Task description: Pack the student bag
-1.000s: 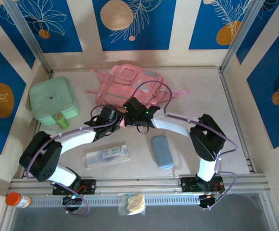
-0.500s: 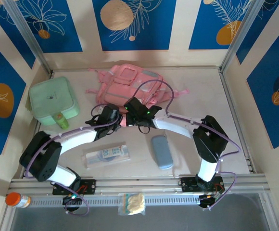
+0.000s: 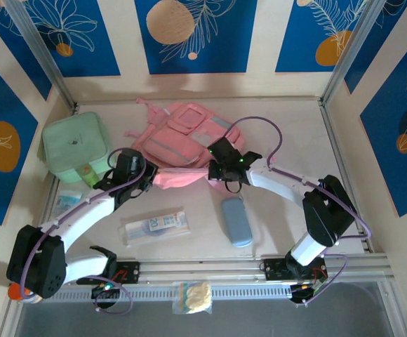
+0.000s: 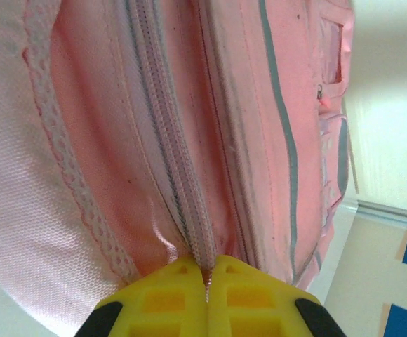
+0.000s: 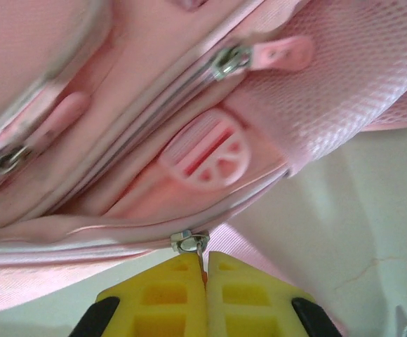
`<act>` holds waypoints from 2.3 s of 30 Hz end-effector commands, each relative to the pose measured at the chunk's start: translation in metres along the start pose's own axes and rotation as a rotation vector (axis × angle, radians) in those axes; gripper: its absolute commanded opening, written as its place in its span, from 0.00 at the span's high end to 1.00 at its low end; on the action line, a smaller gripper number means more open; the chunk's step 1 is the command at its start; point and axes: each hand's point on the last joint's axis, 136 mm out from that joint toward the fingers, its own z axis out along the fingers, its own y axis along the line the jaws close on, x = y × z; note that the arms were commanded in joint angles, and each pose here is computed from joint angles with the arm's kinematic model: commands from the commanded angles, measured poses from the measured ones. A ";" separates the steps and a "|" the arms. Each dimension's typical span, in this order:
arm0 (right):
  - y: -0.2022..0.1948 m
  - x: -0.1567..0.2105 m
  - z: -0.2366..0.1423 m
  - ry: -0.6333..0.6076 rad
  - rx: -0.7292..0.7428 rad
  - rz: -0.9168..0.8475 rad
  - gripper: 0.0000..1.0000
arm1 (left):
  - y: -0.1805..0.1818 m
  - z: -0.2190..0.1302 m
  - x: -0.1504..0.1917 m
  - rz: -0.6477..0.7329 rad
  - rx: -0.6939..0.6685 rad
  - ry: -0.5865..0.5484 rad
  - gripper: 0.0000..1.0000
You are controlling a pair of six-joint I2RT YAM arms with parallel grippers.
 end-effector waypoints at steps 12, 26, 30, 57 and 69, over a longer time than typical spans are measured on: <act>-0.036 -0.002 0.013 0.089 0.171 -0.012 1.00 | 0.036 -0.011 -0.045 0.126 -0.166 -0.130 1.00; -0.004 -0.044 -0.011 0.121 -0.030 0.235 0.57 | -0.056 -0.016 0.023 0.380 0.077 0.042 0.65; 0.001 -0.060 0.012 0.197 -0.083 0.364 0.56 | -0.078 0.008 0.071 0.475 0.104 0.117 0.68; -0.010 -0.098 0.072 0.136 -0.109 0.470 0.88 | 0.050 0.063 0.117 0.614 -0.218 0.261 0.90; 0.001 -0.115 0.003 0.053 -0.356 0.506 1.00 | 0.041 0.100 0.086 0.619 -0.239 0.191 0.94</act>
